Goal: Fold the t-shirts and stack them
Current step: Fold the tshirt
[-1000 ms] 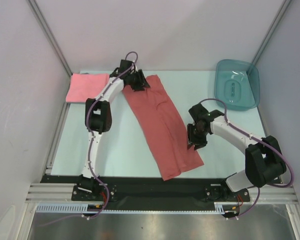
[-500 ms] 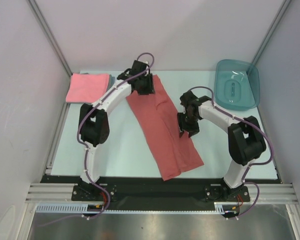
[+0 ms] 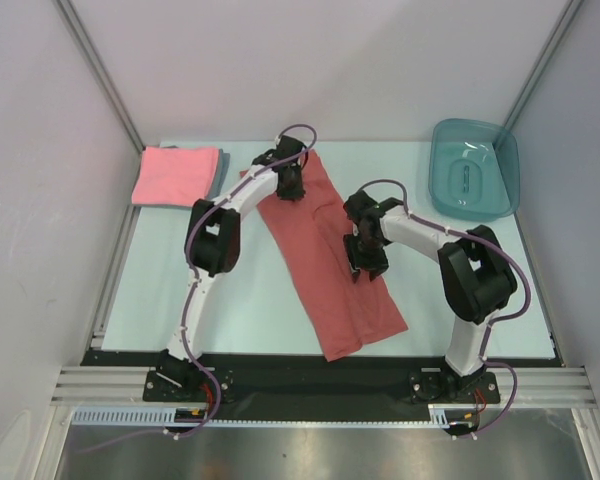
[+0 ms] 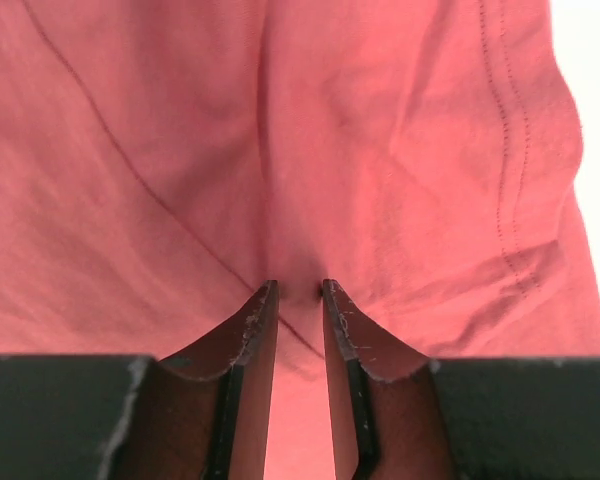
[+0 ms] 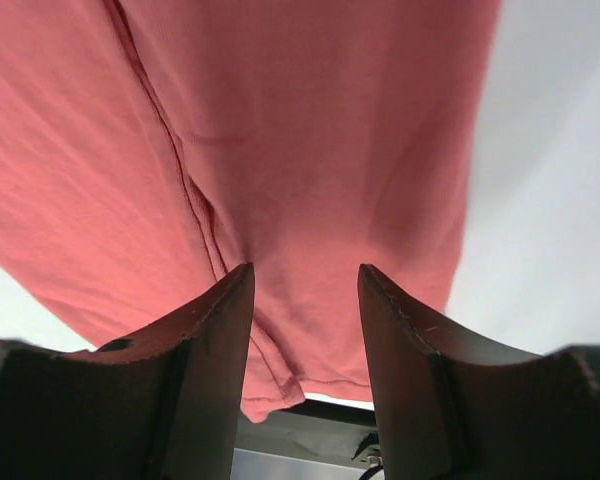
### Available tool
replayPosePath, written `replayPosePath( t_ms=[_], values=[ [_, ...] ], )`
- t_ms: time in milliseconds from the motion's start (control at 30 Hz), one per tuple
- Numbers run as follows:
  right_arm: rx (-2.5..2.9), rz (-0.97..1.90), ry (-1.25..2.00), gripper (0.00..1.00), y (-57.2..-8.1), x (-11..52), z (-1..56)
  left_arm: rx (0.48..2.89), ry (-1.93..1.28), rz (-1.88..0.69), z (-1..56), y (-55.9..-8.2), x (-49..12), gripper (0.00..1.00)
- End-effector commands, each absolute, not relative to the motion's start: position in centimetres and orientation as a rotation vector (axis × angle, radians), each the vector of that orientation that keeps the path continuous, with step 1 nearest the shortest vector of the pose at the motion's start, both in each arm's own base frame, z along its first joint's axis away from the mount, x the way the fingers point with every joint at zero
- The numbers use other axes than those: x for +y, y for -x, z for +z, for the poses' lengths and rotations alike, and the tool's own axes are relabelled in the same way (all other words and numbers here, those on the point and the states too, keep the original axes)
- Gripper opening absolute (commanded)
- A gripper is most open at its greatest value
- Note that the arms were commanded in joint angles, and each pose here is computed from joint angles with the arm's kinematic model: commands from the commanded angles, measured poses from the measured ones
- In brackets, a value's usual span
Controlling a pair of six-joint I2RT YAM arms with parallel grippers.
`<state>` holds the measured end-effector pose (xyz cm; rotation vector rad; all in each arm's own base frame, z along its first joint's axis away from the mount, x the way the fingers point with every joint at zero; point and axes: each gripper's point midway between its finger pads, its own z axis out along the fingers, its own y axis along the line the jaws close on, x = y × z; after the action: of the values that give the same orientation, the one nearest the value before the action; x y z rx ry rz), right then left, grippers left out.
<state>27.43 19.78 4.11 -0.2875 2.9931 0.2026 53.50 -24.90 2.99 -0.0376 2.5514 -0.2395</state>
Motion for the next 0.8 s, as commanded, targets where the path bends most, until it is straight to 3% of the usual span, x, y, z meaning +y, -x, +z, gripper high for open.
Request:
replayPosePath(
  t_ms=[0, 167, 467, 600, 767],
  values=[
    [2.999, 0.146, 0.303, 0.52, -26.5, 20.1, 2.3, 2.539, 0.003, -0.237, 2.3, -54.3, -25.3, 0.30],
    [3.020, 0.184, 0.183, 0.52, -25.3, 21.3, 0.4, 2.578, -0.015, -0.499, 0.0, -55.0, -26.8, 0.33],
    [3.076, 0.480, 0.188, 0.52, -23.2, 30.6, 0.5, 2.416, -0.059, -0.980, 2.6, -59.3, -27.7, 0.39],
    [3.052, 0.546, 0.217, 0.52, -24.1, 32.5, 1.9, 2.380, -0.028, -0.962, 4.1, -60.4, -26.3, 0.43],
    [2.992, 0.479, 0.287, 0.54, -26.1, 30.8, 5.0, 2.319, 0.001, -0.811, 11.7, -60.5, -22.5, 0.56]
  ],
)
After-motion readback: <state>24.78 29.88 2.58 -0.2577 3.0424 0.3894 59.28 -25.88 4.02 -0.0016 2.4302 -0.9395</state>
